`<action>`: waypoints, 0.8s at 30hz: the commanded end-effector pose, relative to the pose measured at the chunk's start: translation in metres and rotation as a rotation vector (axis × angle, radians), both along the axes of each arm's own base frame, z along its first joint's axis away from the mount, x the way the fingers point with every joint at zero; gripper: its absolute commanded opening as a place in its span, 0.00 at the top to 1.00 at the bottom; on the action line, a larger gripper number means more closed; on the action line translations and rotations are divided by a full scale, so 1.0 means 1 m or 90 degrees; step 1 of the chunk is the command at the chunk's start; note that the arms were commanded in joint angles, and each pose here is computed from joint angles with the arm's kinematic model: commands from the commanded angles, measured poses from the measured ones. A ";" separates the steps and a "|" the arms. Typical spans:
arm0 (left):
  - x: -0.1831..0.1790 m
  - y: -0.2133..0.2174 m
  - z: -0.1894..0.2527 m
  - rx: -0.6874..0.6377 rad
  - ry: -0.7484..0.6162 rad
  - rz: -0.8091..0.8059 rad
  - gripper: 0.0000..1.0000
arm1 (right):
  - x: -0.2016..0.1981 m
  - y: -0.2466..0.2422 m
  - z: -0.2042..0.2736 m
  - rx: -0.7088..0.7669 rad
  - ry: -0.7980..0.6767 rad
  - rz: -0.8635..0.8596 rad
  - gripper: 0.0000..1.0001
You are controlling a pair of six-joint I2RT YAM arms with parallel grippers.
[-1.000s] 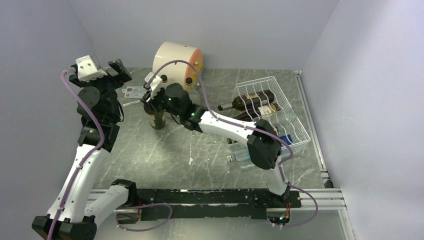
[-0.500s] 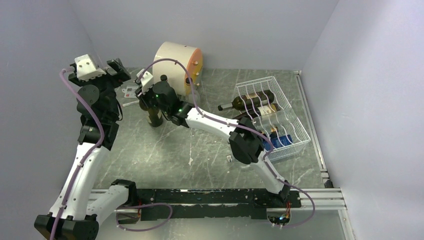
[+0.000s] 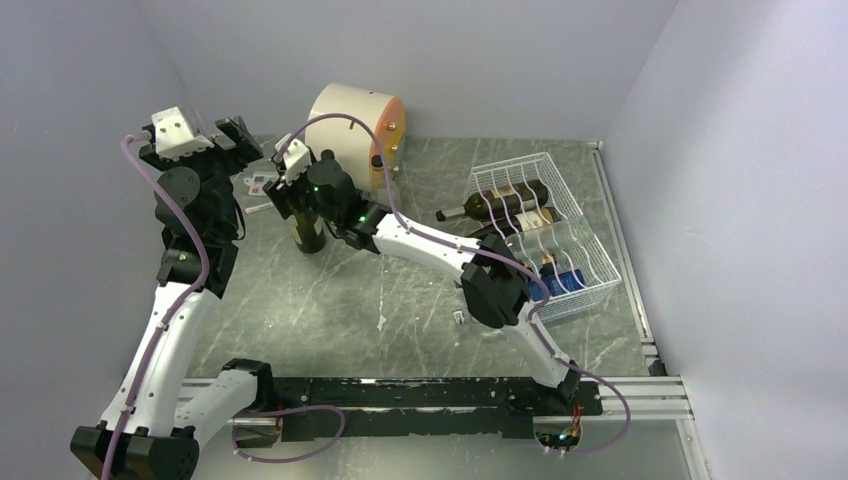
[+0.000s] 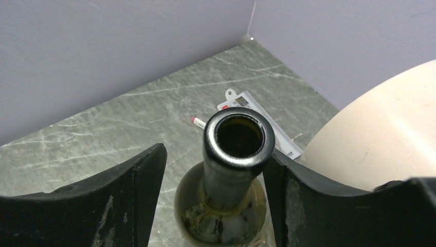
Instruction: Take the wine bottle off the wine rack
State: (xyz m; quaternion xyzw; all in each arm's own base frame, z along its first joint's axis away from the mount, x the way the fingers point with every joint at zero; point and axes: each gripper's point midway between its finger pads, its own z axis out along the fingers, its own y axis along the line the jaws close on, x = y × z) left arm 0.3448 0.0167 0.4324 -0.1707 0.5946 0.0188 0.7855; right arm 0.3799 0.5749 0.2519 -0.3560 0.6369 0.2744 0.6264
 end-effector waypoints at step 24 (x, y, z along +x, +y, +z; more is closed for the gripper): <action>-0.013 -0.004 0.015 0.003 -0.027 0.007 0.02 | -0.124 -0.275 0.063 -0.369 -0.218 0.002 0.00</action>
